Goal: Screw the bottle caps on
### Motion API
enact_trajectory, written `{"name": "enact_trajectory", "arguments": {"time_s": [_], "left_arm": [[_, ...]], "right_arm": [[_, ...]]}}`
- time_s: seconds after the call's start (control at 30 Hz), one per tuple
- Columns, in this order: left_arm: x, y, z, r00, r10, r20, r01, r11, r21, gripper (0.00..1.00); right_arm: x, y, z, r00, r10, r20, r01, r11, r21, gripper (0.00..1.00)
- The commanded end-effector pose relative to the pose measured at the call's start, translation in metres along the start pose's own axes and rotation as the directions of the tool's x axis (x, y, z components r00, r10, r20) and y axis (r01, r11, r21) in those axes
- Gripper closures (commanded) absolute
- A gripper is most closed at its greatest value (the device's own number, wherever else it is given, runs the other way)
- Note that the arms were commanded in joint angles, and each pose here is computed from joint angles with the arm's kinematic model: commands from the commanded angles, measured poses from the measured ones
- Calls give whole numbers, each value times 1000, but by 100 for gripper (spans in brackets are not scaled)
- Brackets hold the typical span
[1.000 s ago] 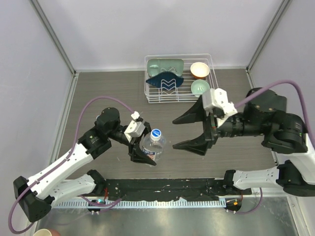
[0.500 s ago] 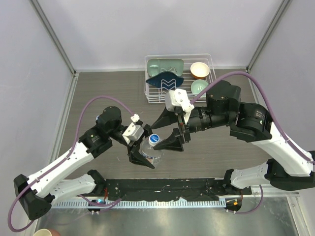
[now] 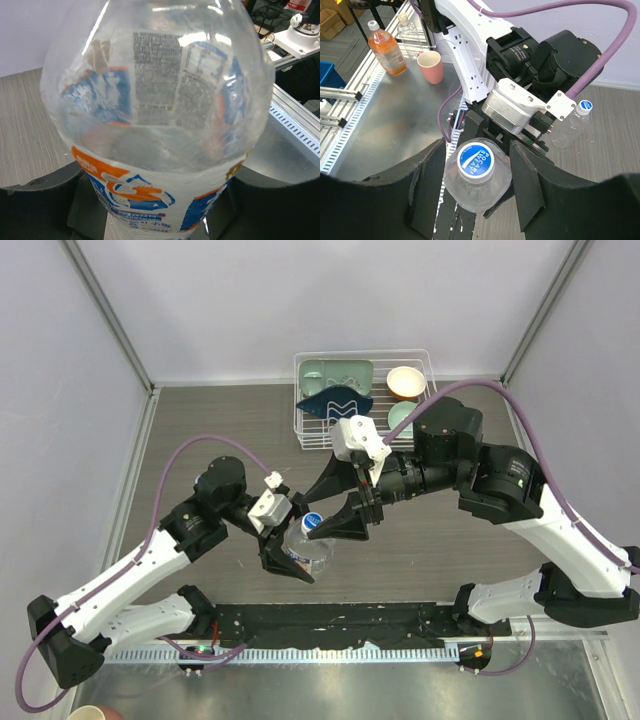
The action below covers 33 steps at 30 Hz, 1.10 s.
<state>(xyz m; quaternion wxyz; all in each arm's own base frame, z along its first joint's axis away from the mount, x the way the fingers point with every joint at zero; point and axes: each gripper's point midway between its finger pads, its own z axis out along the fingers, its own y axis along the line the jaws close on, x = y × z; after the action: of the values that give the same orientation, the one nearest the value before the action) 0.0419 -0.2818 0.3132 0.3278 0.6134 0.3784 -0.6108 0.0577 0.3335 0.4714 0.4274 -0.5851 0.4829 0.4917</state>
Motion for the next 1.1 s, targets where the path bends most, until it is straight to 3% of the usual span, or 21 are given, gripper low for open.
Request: {"name": "enact_trajectory", "arguments": {"time_s": [0.0, 0.23, 0.33, 0.57, 0.73, 0.93, 1.07], "left_arm": [[-27, -6, -1, 994, 103, 30, -103, 995, 9, 100], [-29, -5, -2, 992, 119, 34, -119, 993, -7, 100], [-32, -2, -2, 991, 126, 39, -125, 992, -26, 100], [-35, 3, -5, 991, 127, 40, -125, 991, -57, 100], [-42, 8, -8, 985, 165, 48, -161, 983, -89, 100], [-55, 29, -15, 981, 188, 55, -170, 958, -232, 100], [-68, 59, -30, 974, 216, 64, -169, 887, -430, 100]], "right_arm": [[-5, -6, 4, 1000, -8, 25, 8, 1000, 1, 42], [-2, -6, 4, 1000, 3, 21, -3, 1000, -5, 46], [1, -6, 4, 1000, 11, 14, -11, 1000, -3, 56], [10, -9, 6, 999, 33, -6, -33, 999, 7, 61], [10, -12, 2, 999, 39, -7, -39, 998, 45, 75], [56, -63, 3, 980, 160, -116, -114, 938, 327, 90], [83, -93, 2, 963, 245, -117, -157, 854, 496, 98]]}}
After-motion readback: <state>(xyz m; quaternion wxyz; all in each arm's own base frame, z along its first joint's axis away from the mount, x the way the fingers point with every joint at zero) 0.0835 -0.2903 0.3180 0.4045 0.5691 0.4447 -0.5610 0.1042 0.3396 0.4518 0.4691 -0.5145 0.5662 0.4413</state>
